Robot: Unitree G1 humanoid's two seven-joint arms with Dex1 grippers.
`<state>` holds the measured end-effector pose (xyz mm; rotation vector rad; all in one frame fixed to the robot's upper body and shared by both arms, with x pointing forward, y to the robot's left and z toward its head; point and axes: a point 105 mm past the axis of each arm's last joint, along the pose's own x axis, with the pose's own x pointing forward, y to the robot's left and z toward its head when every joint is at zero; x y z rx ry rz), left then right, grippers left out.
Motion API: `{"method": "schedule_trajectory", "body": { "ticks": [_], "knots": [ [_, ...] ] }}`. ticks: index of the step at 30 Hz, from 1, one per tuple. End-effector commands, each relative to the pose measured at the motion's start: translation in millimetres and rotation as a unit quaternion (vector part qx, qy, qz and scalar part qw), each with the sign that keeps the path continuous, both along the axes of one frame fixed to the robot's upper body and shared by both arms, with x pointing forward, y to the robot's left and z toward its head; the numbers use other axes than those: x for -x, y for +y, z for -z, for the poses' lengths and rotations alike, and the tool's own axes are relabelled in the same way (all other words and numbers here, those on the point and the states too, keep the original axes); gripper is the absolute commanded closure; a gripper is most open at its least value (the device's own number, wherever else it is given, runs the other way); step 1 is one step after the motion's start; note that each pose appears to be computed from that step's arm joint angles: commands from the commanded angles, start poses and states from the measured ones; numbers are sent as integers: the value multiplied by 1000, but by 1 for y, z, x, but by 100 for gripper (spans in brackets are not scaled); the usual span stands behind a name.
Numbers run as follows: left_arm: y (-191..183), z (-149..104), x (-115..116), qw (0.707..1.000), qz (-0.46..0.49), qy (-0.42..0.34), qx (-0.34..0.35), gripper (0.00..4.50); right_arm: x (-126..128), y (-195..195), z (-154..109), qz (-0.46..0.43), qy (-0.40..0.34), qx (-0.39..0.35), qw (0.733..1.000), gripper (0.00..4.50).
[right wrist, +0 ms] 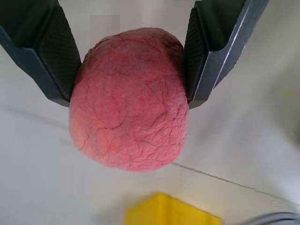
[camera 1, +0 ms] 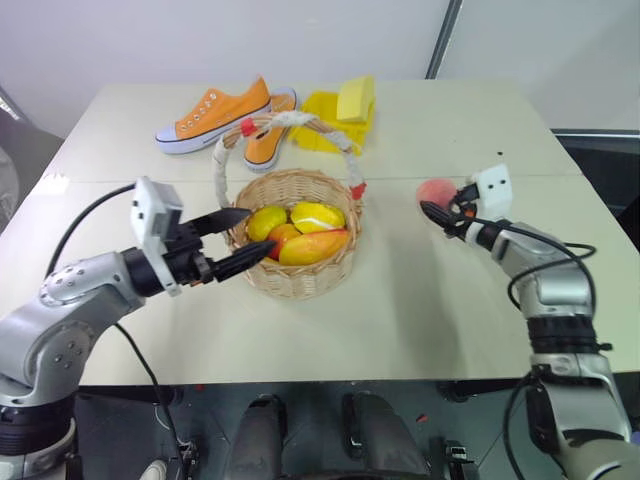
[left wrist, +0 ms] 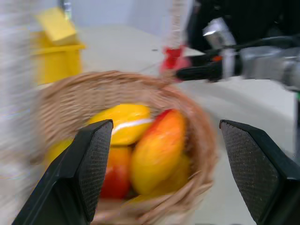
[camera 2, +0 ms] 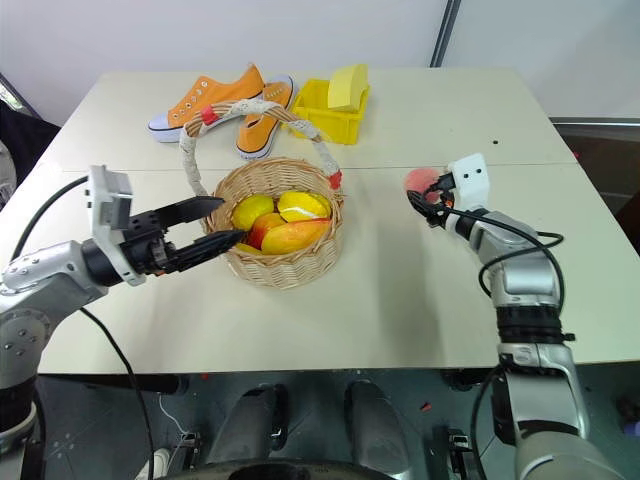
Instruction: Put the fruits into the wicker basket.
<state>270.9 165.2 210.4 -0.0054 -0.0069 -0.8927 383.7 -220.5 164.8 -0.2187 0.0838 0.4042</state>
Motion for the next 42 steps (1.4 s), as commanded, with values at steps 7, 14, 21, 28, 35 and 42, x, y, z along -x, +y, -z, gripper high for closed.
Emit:
{"method": "schedule_trajectory", "body": {
  "ticks": [7,14,21,28,35,42],
  "knots": [
    [47,-7,7,998,-48,-38,8,61,129,99,-54,-374,-14,4,928,187],
    [44,-2,8,999,-38,-35,6,61,104,176,-53,-353,-33,-35,934,187],
    [37,-1,14,998,-39,-38,13,61,72,202,-48,-302,-19,-50,952,49],
    [35,-1,20,998,-46,-39,20,61,108,170,-65,-371,-67,-55,924,2],
    [30,0,16,998,-34,-35,27,61,103,130,-48,-316,-33,-64,946,2],
    [18,-3,8,998,-13,-43,39,61,45,129,-41,-202,-61,-120,970,2]
  ]
}}
